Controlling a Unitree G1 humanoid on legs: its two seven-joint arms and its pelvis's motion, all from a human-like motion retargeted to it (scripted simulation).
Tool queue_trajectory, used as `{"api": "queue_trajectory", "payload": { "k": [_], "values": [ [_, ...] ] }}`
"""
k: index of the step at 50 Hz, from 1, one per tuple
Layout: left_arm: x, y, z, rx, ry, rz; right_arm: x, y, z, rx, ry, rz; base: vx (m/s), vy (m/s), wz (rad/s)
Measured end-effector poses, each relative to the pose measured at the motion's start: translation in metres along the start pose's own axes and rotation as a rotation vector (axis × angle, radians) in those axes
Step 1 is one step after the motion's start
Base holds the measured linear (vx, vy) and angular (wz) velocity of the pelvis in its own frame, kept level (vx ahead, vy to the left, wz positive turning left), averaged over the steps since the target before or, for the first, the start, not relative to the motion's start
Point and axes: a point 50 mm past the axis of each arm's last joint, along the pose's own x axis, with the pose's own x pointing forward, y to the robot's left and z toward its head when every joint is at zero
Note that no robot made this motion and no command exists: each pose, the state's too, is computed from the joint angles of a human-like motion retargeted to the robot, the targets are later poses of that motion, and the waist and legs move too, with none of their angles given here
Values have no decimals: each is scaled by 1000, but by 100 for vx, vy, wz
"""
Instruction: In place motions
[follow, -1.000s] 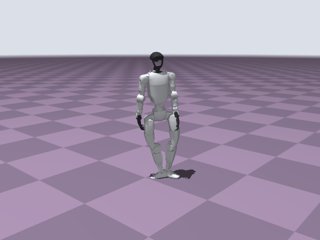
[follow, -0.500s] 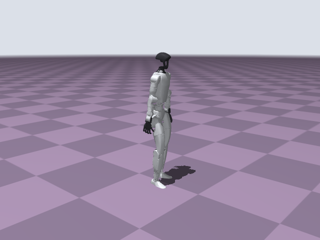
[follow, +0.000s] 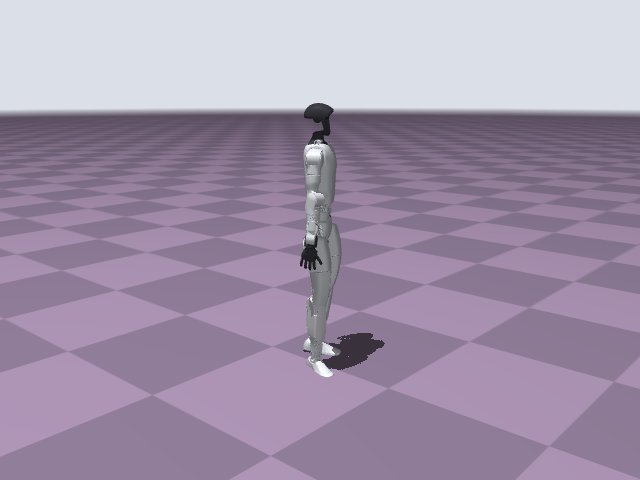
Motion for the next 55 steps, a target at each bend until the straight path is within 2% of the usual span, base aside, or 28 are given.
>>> {"api": "queue_trajectory", "payload": {
  "k": [12,18,30,46,55],
  "values": [
    [0,-3,22,-30,-51,-45,2,11,-10,-51,57,21,4,2,-14],
    [0,-5,15,2,-12,-85,2,9,-9,-111,63,12,0,1,-21],
    [0,-4,0,34,41,-69,2,8,-10,-69,56,15,-1,0,-17],
    [0,-5,8,18,9,-86,3,11,-17,-68,75,17,0,2,-7],
    [0,9,10,31,8,-86,3,13,-4,-160,31,35,1,-1,12]
  ]
}}
